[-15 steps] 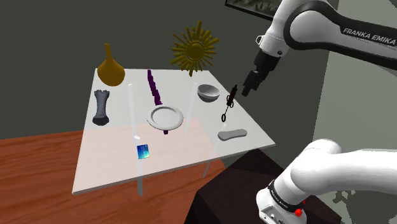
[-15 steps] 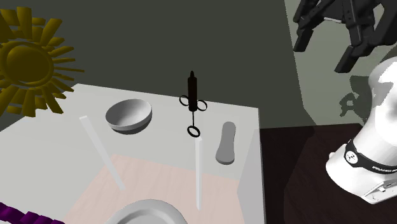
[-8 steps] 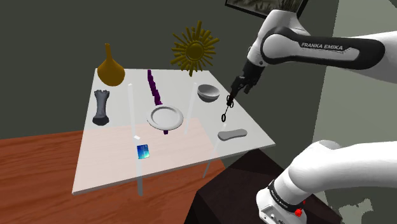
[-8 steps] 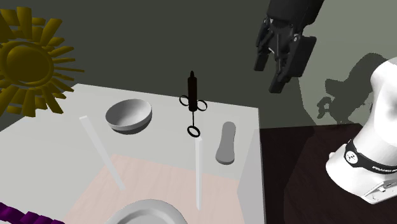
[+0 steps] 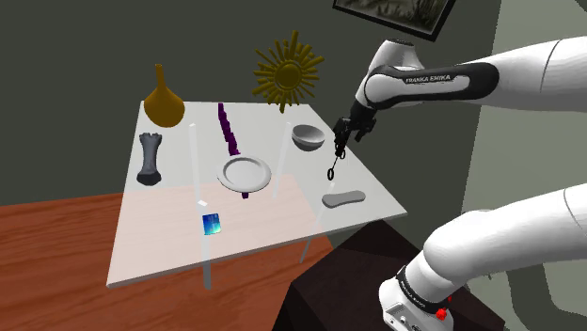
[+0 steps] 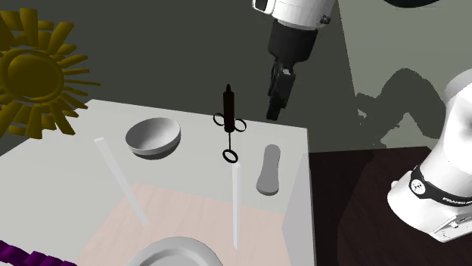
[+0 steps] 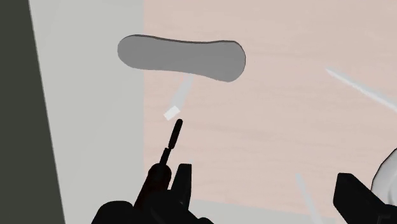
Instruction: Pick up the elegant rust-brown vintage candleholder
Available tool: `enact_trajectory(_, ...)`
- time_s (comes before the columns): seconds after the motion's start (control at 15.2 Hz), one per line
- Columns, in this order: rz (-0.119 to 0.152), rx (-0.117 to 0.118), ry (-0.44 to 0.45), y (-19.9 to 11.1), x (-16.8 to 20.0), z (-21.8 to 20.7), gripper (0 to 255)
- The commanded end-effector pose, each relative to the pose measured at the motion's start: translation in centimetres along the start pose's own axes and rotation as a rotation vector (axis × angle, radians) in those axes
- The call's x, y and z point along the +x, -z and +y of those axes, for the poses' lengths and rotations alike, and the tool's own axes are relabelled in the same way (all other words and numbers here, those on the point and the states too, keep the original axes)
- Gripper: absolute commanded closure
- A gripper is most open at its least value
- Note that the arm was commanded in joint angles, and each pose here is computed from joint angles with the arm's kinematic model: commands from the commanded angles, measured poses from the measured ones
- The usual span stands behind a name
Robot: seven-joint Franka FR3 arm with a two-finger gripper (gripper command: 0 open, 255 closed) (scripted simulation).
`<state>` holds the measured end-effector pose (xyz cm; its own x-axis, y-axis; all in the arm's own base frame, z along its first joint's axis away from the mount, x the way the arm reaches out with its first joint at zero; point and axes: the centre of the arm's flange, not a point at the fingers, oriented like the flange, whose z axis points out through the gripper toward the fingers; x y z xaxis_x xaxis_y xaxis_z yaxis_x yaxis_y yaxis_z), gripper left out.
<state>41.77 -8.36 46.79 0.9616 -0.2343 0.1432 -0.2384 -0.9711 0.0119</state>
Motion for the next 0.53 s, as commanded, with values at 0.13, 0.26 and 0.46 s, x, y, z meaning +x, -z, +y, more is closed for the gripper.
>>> enact_trajectory(0.13, 0.022, -0.018, -0.104, -3.6, 2.4, 2.8, 0)
enact_trajectory(0.26, 0.032, -0.026, -0.155, -5.3, 3.6, 4.2, 0)
enact_trajectory(0.46, 0.048, -0.039, -0.232, -7.8, 5.2, 6.5, 0)
